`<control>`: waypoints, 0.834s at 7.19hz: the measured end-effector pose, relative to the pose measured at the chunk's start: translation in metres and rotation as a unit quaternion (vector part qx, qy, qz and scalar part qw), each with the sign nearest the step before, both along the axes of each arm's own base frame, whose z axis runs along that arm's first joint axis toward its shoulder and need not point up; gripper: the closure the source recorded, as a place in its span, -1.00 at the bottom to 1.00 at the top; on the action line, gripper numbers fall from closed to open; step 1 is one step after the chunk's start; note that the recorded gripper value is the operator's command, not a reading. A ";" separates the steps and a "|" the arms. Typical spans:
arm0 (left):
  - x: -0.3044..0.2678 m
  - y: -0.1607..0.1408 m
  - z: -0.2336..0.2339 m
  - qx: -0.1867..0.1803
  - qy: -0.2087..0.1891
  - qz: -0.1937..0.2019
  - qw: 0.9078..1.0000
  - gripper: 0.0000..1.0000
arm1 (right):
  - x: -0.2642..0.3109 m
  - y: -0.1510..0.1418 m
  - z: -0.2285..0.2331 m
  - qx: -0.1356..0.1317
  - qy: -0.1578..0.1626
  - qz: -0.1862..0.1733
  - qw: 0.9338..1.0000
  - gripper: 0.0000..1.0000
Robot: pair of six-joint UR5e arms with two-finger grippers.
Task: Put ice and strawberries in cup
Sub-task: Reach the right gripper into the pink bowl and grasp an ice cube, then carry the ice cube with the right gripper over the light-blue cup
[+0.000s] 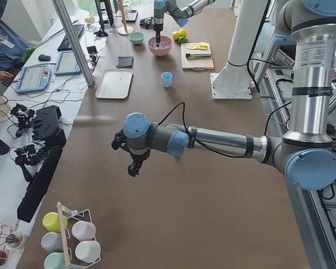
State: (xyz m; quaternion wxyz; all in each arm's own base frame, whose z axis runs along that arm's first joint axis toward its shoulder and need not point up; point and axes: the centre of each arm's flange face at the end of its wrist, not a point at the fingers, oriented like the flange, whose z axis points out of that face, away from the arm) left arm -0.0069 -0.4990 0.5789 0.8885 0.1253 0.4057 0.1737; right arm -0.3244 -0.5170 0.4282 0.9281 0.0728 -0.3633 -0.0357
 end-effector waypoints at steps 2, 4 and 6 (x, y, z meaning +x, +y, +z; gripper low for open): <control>0.001 0.000 0.000 0.000 0.001 0.001 1.000 -0.95 | 0.001 0.001 -0.004 0.000 -0.002 0.003 1.000 1.00; 0.001 0.000 0.000 0.000 0.001 0.002 1.000 -0.95 | 0.008 -0.006 -0.030 -0.011 0.000 0.010 1.000 1.00; 0.002 0.000 0.000 -0.001 0.001 0.002 1.000 -0.95 | 0.005 -0.021 -0.089 -0.055 -0.015 0.050 0.997 1.00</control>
